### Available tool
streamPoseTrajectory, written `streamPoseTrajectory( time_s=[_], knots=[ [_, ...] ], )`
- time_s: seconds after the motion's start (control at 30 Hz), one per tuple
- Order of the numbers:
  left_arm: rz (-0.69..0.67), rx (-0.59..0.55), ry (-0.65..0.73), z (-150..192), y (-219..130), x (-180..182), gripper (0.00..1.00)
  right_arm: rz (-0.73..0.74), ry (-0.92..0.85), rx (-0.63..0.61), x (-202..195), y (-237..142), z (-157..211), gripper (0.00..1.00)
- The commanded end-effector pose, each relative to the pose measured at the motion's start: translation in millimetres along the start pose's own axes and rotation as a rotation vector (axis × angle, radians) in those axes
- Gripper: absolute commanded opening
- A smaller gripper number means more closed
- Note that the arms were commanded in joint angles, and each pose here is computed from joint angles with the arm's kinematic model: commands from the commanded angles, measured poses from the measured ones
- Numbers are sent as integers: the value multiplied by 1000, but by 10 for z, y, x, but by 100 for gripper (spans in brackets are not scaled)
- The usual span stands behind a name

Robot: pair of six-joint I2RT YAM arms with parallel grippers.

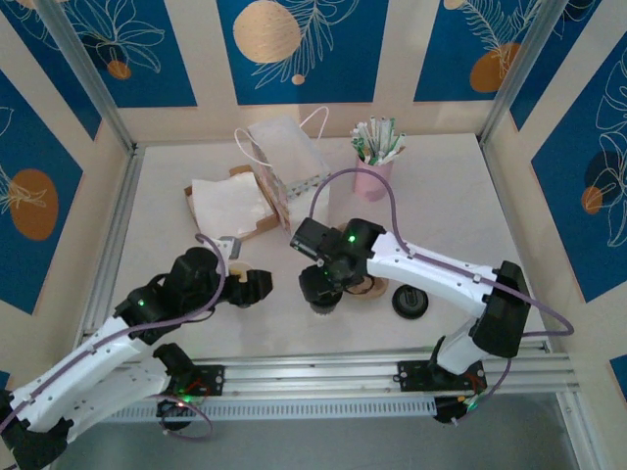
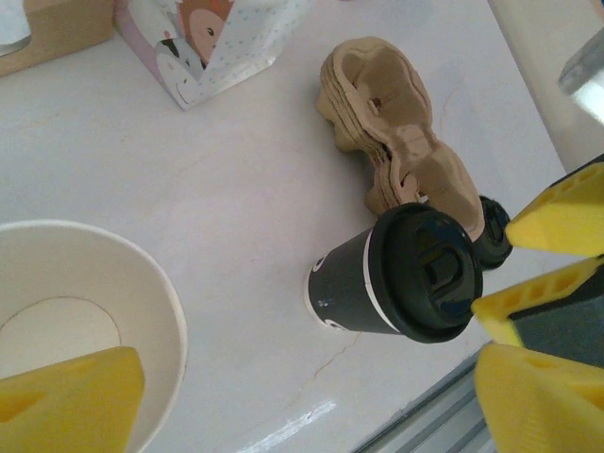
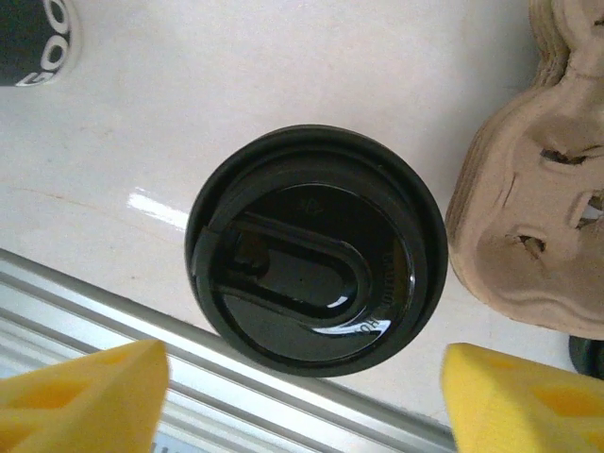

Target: Pack the takeout coffee

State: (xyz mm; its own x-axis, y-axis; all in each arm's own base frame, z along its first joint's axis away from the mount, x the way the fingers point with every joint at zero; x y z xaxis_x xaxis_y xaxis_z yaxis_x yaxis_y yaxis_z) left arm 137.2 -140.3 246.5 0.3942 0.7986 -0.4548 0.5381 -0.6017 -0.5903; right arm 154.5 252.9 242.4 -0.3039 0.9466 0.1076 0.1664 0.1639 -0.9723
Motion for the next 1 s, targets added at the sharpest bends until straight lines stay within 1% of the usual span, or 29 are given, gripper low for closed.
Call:
streamPoseTrajectory(
  time_s=[0.0,0.1,0.2,0.27,0.37,0.53,0.97],
  knots=[
    [42,-15,2,-72,25,-60,80,-33,-3,11,-10,-79,45,65],
    [42,-5,1,-89,68,-73,68,-43,-8,27,18,-37,46,43],
    [37,-3,-1,-100,85,-73,63,-35,-12,49,26,13,51,29],
    [39,-2,1,-102,91,-75,61,-27,-13,65,29,49,66,23],
    [38,2,1,-102,101,-76,61,-21,-14,81,27,89,78,17],
    [36,4,3,-107,114,-80,61,-7,-9,107,20,148,99,13],
    [37,4,-1,-98,133,-72,61,35,4,165,-20,360,172,13]
  ],
)
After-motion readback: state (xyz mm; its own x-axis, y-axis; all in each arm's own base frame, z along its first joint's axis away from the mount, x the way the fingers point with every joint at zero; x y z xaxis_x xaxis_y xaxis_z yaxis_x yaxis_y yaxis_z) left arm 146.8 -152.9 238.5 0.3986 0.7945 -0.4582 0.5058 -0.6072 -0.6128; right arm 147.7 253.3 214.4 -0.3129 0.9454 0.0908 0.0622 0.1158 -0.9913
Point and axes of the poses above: each hand's point on the last joint's axis, 136 mm out from that joint toward the fingers, its own y axis out along the fingers, its own x axis along the line the jaws close on, z = x × y, the point moved 8 cm from there along -y, back along the fingers, and after that the axes turned 6 degrees about y, right-handed, at the moved point
